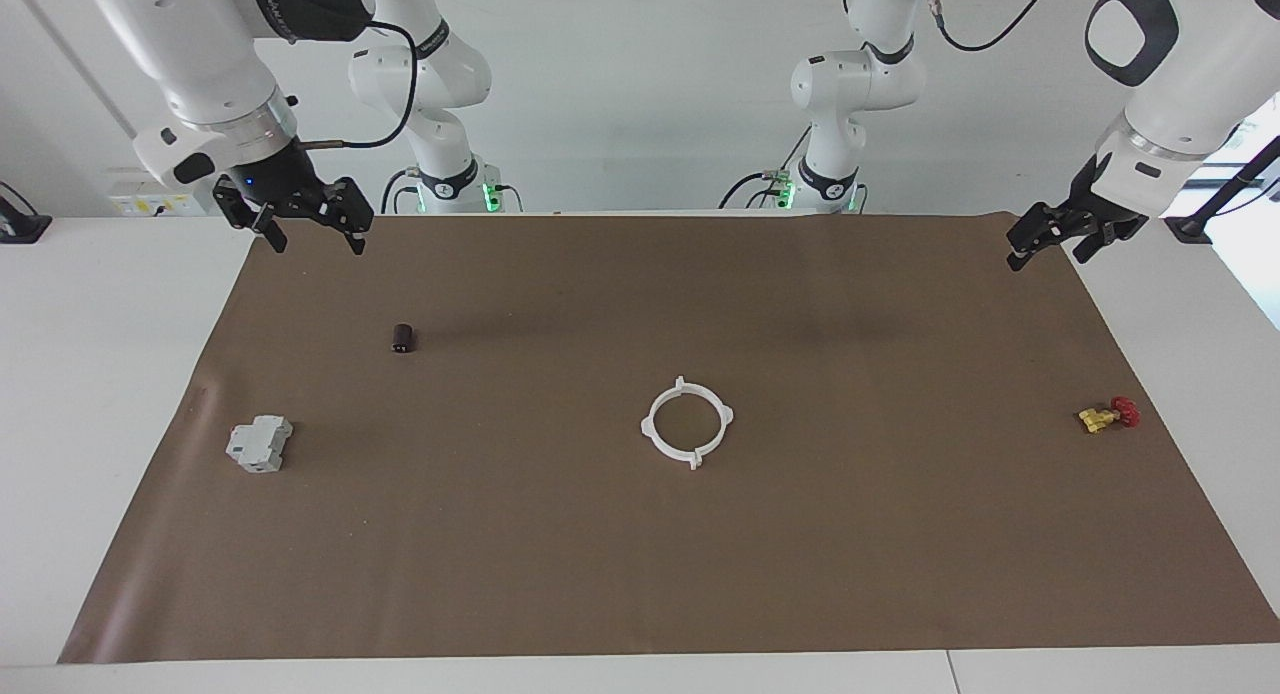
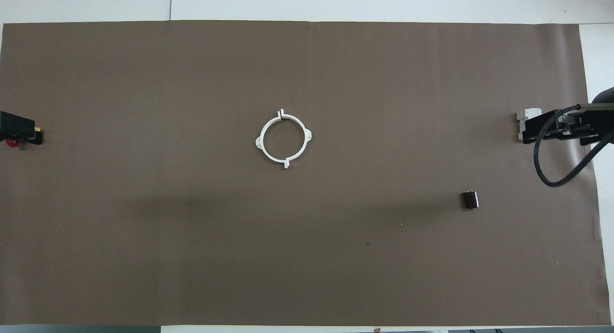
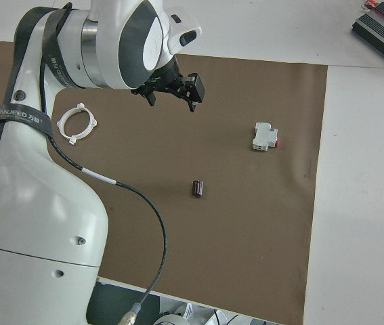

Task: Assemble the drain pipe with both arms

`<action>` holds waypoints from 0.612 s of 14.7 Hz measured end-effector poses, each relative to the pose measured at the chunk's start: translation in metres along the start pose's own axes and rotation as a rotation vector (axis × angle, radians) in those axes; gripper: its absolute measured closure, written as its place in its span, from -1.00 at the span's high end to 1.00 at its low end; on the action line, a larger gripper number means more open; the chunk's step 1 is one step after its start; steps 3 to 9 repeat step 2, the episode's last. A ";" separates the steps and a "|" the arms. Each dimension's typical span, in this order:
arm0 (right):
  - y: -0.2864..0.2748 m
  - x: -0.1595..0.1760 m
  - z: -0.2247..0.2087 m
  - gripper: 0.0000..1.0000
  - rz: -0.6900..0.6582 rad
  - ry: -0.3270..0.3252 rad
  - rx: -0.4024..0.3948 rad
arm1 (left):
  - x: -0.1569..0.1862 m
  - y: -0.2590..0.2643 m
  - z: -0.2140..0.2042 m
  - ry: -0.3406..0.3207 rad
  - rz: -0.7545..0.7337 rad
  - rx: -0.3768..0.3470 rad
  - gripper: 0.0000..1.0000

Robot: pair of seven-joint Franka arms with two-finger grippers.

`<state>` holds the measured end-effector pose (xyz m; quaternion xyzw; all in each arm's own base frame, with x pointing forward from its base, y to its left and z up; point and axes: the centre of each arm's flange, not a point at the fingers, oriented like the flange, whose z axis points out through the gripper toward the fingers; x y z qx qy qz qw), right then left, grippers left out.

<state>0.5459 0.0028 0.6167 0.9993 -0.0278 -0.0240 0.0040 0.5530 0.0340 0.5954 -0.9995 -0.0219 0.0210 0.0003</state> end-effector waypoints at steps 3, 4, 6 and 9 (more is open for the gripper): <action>0.000 0.000 0.000 1.00 0.000 0.000 0.000 | 0.000 0.000 0.000 -0.001 0.000 0.000 1.00; 0.000 0.000 0.000 1.00 0.000 0.000 0.000 | 0.000 0.000 0.000 -0.001 0.000 0.000 1.00; 0.000 0.000 0.000 1.00 0.000 0.000 0.000 | 0.000 0.000 0.000 -0.001 0.000 0.000 1.00; 0.000 0.000 0.000 1.00 0.000 0.000 0.000 | 0.000 0.000 0.000 -0.001 0.000 0.000 1.00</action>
